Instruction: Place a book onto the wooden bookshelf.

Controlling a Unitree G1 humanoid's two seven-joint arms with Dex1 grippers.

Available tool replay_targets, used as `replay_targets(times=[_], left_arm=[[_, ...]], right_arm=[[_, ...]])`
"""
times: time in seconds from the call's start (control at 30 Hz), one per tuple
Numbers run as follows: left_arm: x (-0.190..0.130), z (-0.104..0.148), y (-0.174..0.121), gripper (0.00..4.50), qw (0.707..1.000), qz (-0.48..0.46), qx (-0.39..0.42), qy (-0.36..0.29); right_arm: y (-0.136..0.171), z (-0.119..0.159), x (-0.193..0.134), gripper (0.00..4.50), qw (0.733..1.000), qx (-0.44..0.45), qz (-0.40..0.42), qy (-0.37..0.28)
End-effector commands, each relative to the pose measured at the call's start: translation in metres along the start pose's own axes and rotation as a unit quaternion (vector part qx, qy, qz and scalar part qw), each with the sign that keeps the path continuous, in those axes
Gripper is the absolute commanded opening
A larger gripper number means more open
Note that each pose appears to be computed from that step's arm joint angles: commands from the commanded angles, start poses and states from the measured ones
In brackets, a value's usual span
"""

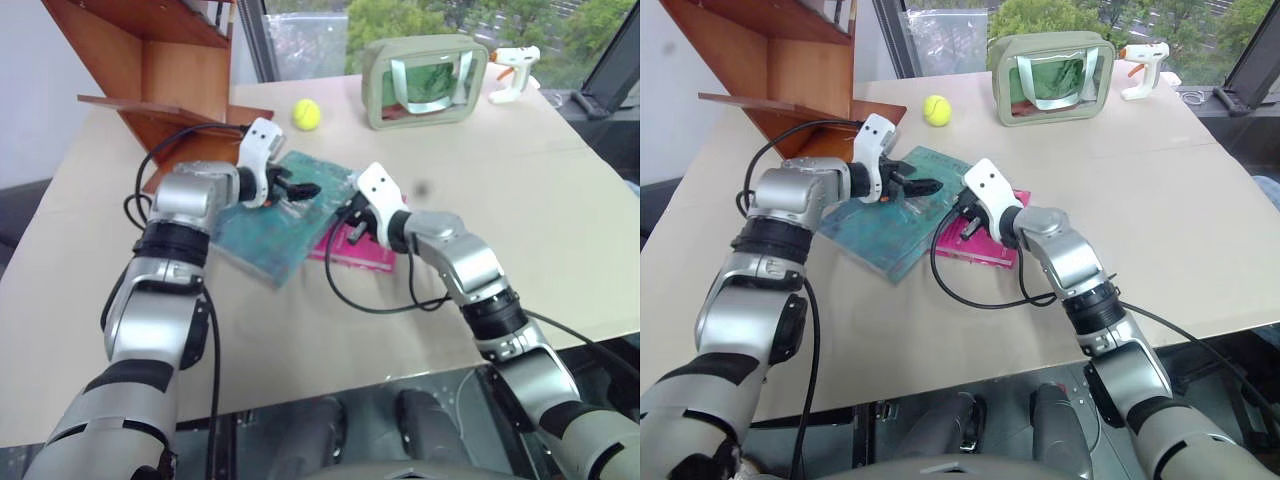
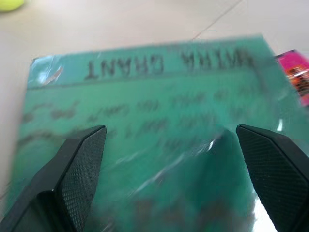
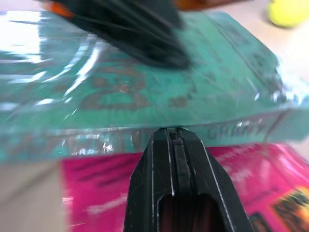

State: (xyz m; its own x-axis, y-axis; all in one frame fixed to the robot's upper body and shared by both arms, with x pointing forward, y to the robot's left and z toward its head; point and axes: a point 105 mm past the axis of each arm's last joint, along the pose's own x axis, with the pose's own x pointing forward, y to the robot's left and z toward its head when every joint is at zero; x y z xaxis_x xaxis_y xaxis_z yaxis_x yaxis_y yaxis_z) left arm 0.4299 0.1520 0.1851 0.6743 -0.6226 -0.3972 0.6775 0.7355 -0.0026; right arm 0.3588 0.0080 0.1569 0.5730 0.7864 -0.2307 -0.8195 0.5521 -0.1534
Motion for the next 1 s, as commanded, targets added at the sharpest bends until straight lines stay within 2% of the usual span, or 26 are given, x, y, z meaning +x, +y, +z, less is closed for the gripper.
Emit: replay_targets(times=[0.03, 0.17, 0.33, 0.43, 0.53, 0.63, 0.87, 1.0], left_arm=[[0.009, 0.010, -0.005, 4.50, 1.000, -0.018, 0.007, -0.015], [-0.007, 0.031, 0.023, 4.50, 0.996, 0.058, 0.038, -0.054], [-0.023, 0.026, 0.053, 4.50, 0.986, 0.138, 0.080, -0.040], [-0.023, 0.022, 0.066, 4.50, 0.979, 0.191, 0.063, -0.035], [-0.022, 0.016, 0.073, 4.50, 0.972, 0.233, 0.039, -0.014], [-0.013, 0.015, 0.063, 4.50, 0.981, 0.196, 0.007, -0.007], [0.003, 0.025, 0.026, 4.50, 0.995, 0.054, -0.080, -0.011], [0.007, 0.029, 0.013, 4.50, 0.996, 0.013, -0.083, 0.001]], right_arm=[[0.008, 0.011, -0.008, 0.09, 1.000, -0.009, 0.015, -0.023], [0.001, 0.012, -0.024, 0.09, 0.999, -0.011, -0.013, -0.037], [0.002, 0.025, -0.045, 0.09, 0.996, -0.012, -0.016, -0.090], [0.003, 0.036, -0.063, 0.96, 0.993, -0.017, -0.020, -0.118], [0.010, 0.052, -0.080, 2.40, 0.988, -0.036, -0.012, -0.153], [0.016, 0.060, -0.095, 3.69, 0.984, -0.044, -0.011, -0.174], [0.016, 0.056, -0.113, 3.69, 0.984, -0.053, -0.046, -0.166], [0.014, 0.056, -0.123, 3.69, 0.983, -0.054, -0.069, -0.163]])
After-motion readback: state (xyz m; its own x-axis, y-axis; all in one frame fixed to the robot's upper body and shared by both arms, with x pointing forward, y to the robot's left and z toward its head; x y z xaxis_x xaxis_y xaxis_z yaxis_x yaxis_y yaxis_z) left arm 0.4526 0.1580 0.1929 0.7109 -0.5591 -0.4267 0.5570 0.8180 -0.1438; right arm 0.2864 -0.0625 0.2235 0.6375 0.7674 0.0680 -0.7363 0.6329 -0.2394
